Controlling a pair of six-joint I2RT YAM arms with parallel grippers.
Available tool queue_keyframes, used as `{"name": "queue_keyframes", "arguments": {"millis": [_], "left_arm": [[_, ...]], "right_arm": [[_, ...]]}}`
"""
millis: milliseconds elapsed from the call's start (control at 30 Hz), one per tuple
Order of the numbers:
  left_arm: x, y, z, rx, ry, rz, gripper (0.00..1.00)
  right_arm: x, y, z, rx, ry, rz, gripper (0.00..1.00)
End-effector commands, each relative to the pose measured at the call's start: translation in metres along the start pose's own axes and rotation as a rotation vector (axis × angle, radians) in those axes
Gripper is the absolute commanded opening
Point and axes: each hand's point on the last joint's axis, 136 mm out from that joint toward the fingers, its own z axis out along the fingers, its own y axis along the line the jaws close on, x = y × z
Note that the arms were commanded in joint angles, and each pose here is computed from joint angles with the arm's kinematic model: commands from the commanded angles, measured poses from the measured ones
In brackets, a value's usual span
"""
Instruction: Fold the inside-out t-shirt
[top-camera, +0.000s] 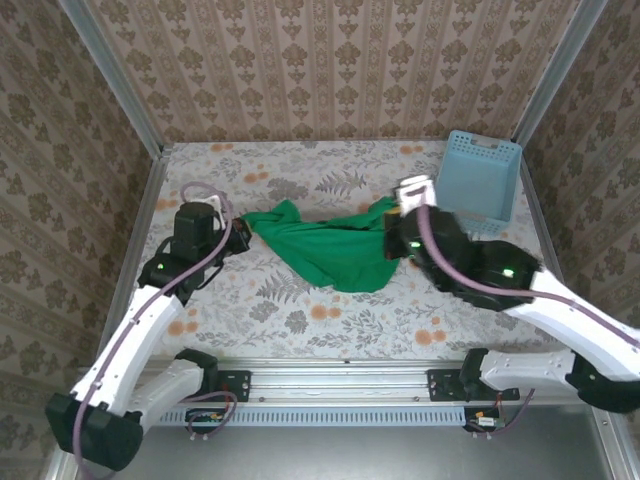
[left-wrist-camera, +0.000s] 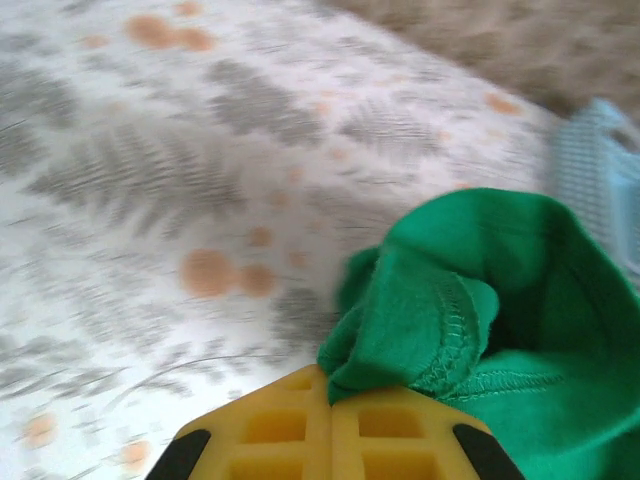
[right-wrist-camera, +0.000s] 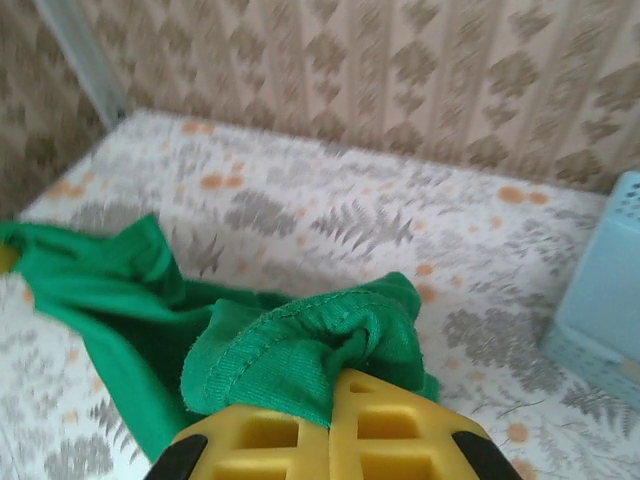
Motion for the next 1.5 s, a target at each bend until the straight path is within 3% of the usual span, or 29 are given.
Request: {"name": "queue_keyframes", "arguments": {"millis": [0, 33, 67, 167, 233, 367, 500, 600, 833, 933, 1233, 1467], "left_arm": [[0.042, 0.074, 0.02, -0.207, 0.16, -0.114, 0.0], [0.05, 0.088, 0.023, -0.237, 0.187, -0.147, 0.0], [0.061, 0.102, 0.027, -0.26, 0.221, -0.182, 0.07], [0.081, 0.121, 0.029, -0.28, 0.266, -0.249, 0.36], [0.083, 0.125, 0.023, -0.301, 0.257, -0.243, 0.5], [0.08, 0.112, 0.012, -0.305, 0.227, -0.176, 0.6], [0.093, 0.064, 0.018, -0.224, 0.274, -0.036, 0.62], [0.118, 0.024, 0.03, -0.167, 0.343, 0.077, 0.64], [0.168, -0.028, 0.061, -0.115, 0.458, 0.261, 0.65], [0.177, -0.03, 0.068, -0.132, 0.469, 0.277, 0.62], [0.184, -0.009, 0.076, -0.145, 0.462, 0.201, 0.34], [0.184, 0.005, 0.075, -0.142, 0.461, 0.146, 0.16]], "right_arm": [[0.062, 0.062, 0.05, -0.087, 0.168, -0.103, 0.0], [0.075, 0.085, 0.06, -0.151, 0.208, -0.1, 0.0], [0.087, 0.111, 0.071, -0.215, 0.246, -0.099, 0.0], [0.111, 0.146, 0.088, -0.255, 0.327, -0.125, 0.42], [0.112, 0.14, 0.091, -0.217, 0.33, -0.136, 0.58], [0.111, 0.102, 0.088, -0.163, 0.307, -0.075, 0.67], [0.139, 0.045, 0.097, -0.085, 0.385, 0.087, 0.66], [0.166, 0.025, 0.106, -0.057, 0.436, 0.16, 0.65], [0.189, 0.051, 0.127, -0.179, 0.47, 0.252, 0.6], [0.195, 0.068, 0.136, -0.249, 0.482, 0.291, 0.58], [0.222, 0.1, 0.167, -0.298, 0.574, 0.287, 0.52], [0.217, 0.1, 0.162, -0.263, 0.551, 0.208, 0.04]]}}
